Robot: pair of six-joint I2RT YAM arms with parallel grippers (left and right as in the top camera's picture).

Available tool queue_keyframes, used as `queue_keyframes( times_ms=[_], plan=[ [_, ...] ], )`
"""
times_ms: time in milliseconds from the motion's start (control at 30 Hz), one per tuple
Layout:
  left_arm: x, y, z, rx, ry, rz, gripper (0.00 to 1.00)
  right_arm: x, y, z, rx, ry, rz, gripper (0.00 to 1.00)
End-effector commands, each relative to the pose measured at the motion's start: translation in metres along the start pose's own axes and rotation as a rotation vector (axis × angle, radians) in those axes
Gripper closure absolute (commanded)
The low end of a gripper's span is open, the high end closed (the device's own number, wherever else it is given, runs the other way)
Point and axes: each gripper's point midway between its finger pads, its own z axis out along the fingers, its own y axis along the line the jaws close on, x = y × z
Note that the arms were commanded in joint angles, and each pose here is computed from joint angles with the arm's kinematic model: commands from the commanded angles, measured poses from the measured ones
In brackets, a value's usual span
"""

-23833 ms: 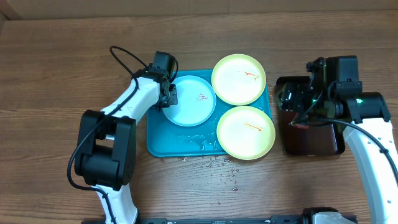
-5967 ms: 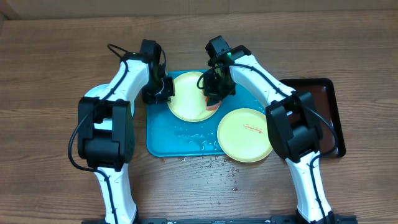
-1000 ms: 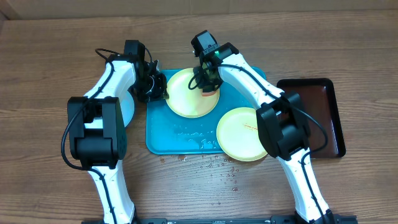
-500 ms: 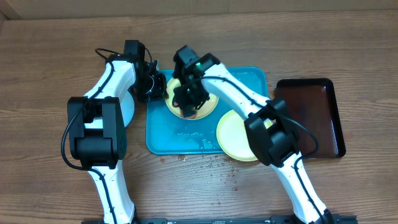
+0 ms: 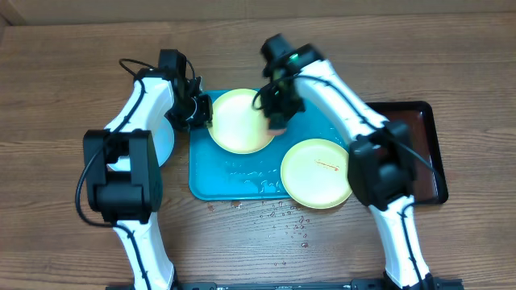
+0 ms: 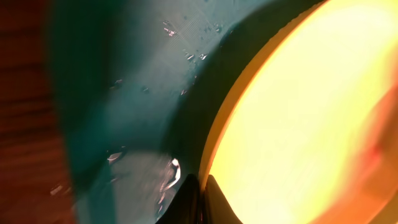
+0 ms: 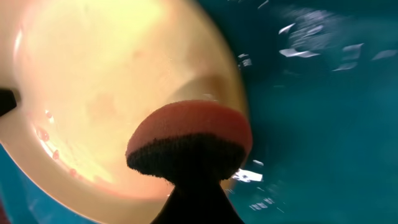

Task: Clean dirty plates on tray and stack at the side
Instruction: 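Lift the sponge off the plate and raise the right gripper upward, then carry the yellow plate left with the left gripper and stack it on the white plate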

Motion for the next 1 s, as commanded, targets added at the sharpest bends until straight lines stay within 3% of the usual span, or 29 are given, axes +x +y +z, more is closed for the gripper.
queue_keyframes(
  times_ms=[0, 233, 400, 800, 967],
  plan=[
    [-0.016, -0.009, -0.057, -0.069, -0.147, 0.107, 0.96, -0.026, -0.003, -0.092, -0.032, -0.201, 0.04, 0.96],
    [-0.013, -0.02, -0.11, -0.238, -0.273, 0.183, 0.96, -0.028, -0.044, -0.13, -0.02, -0.244, 0.126, 0.96],
    [-0.009, -0.019, -0.145, -0.468, -0.365, 0.228, 0.96, -0.026, -0.062, -0.133, -0.005, -0.231, 0.159, 0.96],
    [0.001, -0.053, -0.201, -0.962, -0.634, 0.288, 0.96, -0.025, -0.069, -0.133, 0.021, -0.227, 0.169, 0.96],
    [0.008, -0.075, -0.223, -1.085, -0.77, 0.289, 0.96, -0.024, -0.07, -0.133, 0.025, -0.224, 0.17, 0.96]
  ],
)
